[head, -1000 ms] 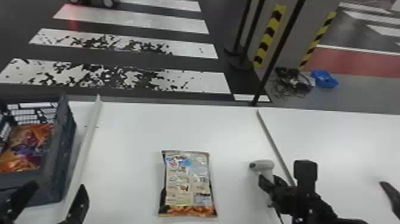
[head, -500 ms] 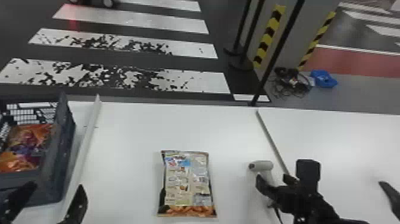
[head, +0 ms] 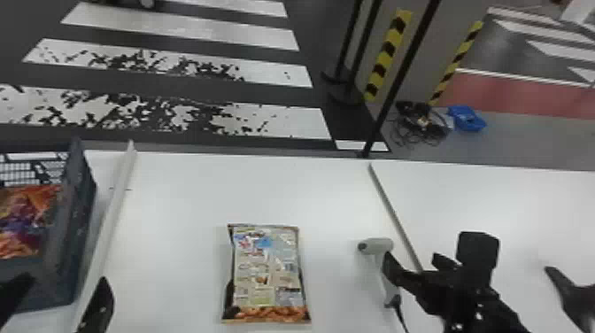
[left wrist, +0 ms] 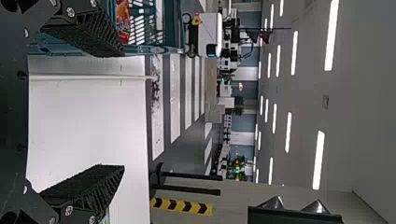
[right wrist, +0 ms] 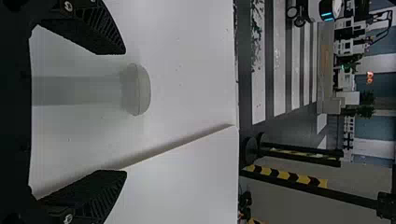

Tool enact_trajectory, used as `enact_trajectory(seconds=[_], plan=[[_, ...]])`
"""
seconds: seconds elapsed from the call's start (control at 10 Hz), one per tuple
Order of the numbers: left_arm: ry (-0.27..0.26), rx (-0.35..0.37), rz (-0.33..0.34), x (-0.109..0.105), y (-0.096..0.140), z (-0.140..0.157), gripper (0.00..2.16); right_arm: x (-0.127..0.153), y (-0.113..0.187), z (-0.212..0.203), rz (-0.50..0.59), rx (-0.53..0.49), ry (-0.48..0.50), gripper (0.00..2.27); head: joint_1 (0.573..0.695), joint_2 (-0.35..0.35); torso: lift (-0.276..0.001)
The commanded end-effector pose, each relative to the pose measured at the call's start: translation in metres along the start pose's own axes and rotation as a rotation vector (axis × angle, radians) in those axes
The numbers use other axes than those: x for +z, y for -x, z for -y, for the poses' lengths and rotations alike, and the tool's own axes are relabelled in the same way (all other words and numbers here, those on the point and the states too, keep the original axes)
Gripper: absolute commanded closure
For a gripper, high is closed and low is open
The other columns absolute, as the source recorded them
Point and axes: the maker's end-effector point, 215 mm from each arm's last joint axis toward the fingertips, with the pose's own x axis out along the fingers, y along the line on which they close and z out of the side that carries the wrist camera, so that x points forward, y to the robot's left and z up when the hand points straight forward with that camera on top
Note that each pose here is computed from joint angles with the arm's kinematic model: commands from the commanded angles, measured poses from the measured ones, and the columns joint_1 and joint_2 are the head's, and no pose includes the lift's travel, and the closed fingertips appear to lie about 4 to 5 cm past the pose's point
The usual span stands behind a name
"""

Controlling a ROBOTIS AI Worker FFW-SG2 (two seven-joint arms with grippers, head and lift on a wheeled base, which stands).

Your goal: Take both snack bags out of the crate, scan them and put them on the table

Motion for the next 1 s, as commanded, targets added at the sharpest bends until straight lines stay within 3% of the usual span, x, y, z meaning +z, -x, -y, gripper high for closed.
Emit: enact_trajectory(seconds=[0.0, 0.3, 0.9], plan=[[0.001, 0.000, 0.001, 0.000, 0.000, 0.000, 0.15, 0.001, 0.012, -0.030, -0.017, 0.086, -0.035, 0.09, 0.695, -0.244, -0.093], [0.001, 0.002, 0.003, 0.001, 0.000, 0.000, 0.15, -0.011, 0.024, -0.099, -0.057, 0.291, -0.078, 0.15, 0.695, -0.153, -0.093], [0.003, 0.004, -0.004, -0.002, 0.000, 0.000, 0.15, -0.065, 0.034, -0.174, -0.212, 0.484, -0.116, 0.16, 0.695, -0.010, -0.093]])
